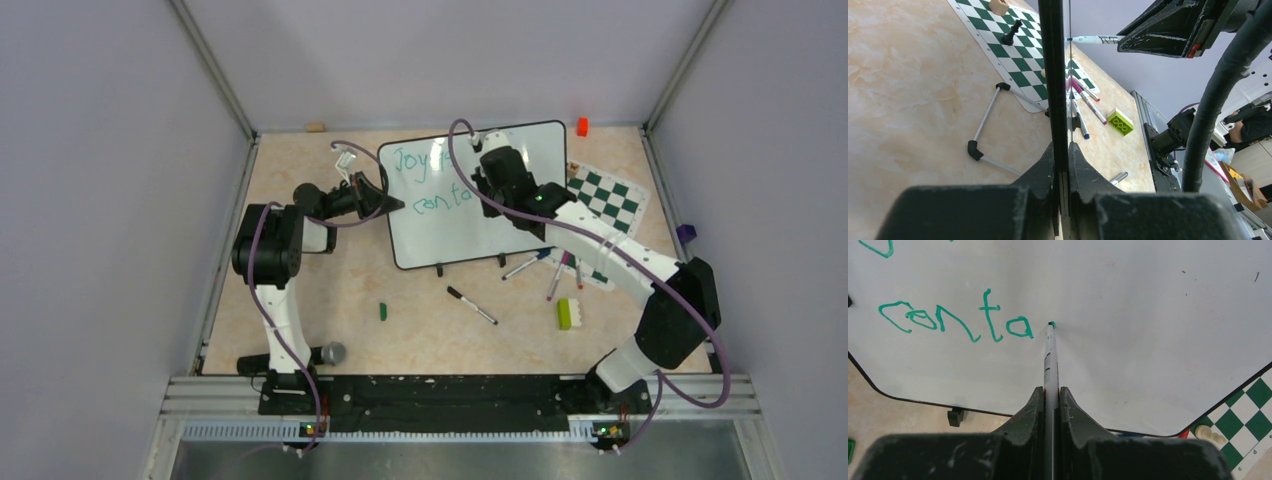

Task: Write a sentence on the whiteboard

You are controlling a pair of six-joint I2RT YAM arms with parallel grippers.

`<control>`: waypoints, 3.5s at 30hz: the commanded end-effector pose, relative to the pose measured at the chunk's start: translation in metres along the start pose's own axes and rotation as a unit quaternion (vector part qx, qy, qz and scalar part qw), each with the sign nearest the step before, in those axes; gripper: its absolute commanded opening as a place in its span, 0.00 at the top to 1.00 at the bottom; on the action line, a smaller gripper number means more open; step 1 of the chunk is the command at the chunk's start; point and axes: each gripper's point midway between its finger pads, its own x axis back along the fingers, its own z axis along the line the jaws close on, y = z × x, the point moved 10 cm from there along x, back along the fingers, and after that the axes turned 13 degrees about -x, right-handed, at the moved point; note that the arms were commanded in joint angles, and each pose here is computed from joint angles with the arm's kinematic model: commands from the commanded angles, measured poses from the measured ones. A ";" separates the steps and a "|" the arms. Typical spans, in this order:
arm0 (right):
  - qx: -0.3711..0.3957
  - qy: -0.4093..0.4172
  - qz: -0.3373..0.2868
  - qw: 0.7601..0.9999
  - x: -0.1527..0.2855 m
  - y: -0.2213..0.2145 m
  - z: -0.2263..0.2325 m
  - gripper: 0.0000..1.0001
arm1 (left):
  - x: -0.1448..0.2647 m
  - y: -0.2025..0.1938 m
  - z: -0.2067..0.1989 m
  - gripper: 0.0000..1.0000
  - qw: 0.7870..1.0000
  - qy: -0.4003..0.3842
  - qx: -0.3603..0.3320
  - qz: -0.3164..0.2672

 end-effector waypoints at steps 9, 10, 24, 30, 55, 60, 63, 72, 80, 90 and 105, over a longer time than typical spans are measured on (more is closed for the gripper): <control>0.005 0.026 0.007 1.000 0.003 0.006 0.007 1.00 | -0.003 -0.021 -0.009 1.00 0.990 -0.093 -0.084 0.063; 0.005 0.022 0.010 1.000 0.003 0.006 0.006 1.00 | -0.003 -0.021 -0.009 1.00 0.990 -0.093 -0.084 0.063; 0.004 -0.020 -0.004 1.000 0.002 0.017 0.003 1.00 | -0.003 -0.021 -0.009 1.00 0.990 -0.093 -0.084 0.063; 0.007 -0.018 -0.009 1.000 -0.002 0.024 0.007 1.00 | -0.003 -0.020 -0.009 1.00 0.990 -0.093 -0.084 0.063; 0.012 -0.013 0.047 0.999 0.005 -0.013 -0.004 1.00 | -0.003 -0.020 -0.010 1.00 0.990 -0.094 -0.085 0.064; 0.007 0.011 0.050 0.999 0.003 -0.017 0.000 1.00 | -0.003 -0.020 -0.010 1.00 0.990 -0.095 -0.085 0.064; 0.001 0.026 0.043 0.999 0.002 -0.012 0.004 1.00 | -0.004 -0.020 -0.010 1.00 0.990 -0.094 -0.085 0.063; -0.011 0.060 0.023 0.998 0.012 0.010 0.013 1.00 | -0.003 -0.020 -0.010 1.00 0.990 -0.094 -0.085 0.063; -0.030 0.061 -0.006 0.998 0.033 0.022 0.001 1.00 | -0.003 -0.020 -0.010 1.00 0.990 -0.094 -0.085 0.064; -0.030 -0.014 -0.047 0.998 0.028 0.037 -0.007 1.00 | -0.003 -0.020 -0.010 1.00 0.990 -0.094 -0.086 0.063; -0.016 -0.049 -0.055 0.997 0.010 0.040 -0.006 1.00 | -0.003 -0.021 -0.010 1.00 0.990 -0.094 -0.085 0.063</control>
